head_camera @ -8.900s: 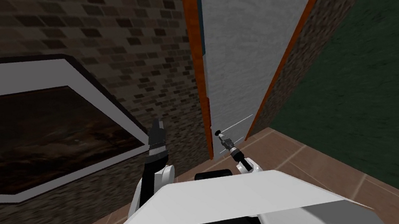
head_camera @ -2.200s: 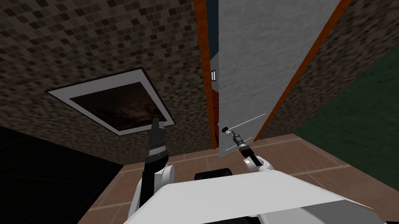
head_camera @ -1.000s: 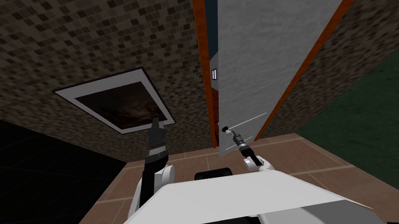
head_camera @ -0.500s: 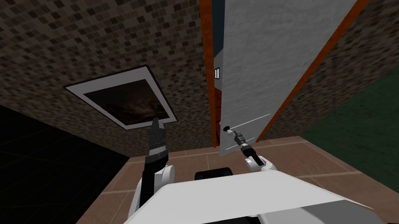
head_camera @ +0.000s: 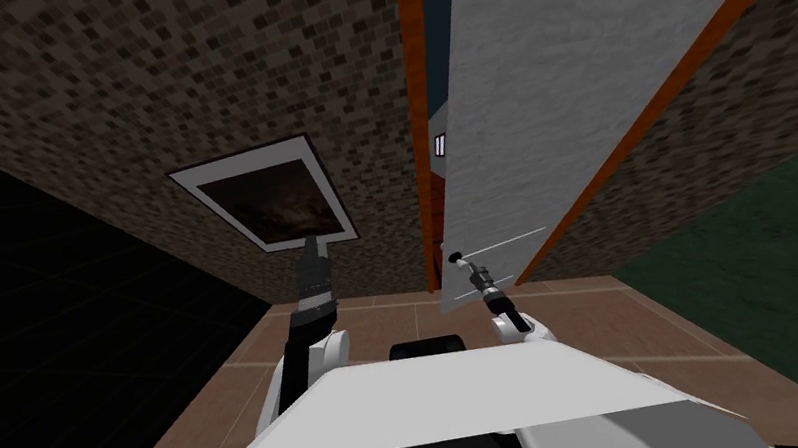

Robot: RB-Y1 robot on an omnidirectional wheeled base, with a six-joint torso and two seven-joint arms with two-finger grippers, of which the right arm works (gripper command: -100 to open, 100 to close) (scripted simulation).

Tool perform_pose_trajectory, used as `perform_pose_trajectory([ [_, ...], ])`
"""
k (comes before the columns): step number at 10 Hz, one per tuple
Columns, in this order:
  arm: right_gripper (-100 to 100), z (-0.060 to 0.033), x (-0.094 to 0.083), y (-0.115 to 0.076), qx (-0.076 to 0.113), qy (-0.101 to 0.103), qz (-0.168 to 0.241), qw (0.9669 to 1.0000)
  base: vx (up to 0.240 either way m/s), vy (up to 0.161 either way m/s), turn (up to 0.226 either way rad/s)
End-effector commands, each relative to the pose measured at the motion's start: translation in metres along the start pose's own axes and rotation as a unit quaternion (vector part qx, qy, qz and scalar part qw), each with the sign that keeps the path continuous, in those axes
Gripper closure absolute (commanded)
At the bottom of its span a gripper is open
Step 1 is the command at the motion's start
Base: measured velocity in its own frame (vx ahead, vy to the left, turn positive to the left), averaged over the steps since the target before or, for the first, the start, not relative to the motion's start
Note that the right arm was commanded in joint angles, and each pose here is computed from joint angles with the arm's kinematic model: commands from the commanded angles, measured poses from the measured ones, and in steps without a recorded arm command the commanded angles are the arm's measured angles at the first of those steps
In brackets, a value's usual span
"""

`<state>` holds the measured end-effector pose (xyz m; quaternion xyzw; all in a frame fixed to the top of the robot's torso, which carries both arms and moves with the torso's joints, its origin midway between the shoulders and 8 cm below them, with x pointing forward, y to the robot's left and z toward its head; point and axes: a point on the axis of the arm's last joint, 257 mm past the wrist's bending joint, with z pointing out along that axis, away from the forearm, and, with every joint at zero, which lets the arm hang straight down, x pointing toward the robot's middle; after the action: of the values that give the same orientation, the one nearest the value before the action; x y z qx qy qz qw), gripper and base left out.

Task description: Pull the door open

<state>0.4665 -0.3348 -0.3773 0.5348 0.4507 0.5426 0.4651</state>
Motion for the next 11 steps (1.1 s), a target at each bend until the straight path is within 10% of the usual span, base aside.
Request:
perform_pose_trajectory([
  [1,100,0.0033,0.022,0.002,-0.007,0.016,0.013,0.9998,-0.025,-0.012,-0.017],
  [7,100,0.0022,0.019,0.002,-0.007,0.013,0.055,0.9984,-0.021,-0.012,0.047],
  [8,-100,-0.0019,-0.003,-0.001,0.004,-0.007,0.067,0.9977,-0.016,-0.044,0.022],
  [11,-100,-0.0033,-0.003,-0.002,0.002,-0.009,0.114,0.9935,-0.041,-0.022,0.044],
])
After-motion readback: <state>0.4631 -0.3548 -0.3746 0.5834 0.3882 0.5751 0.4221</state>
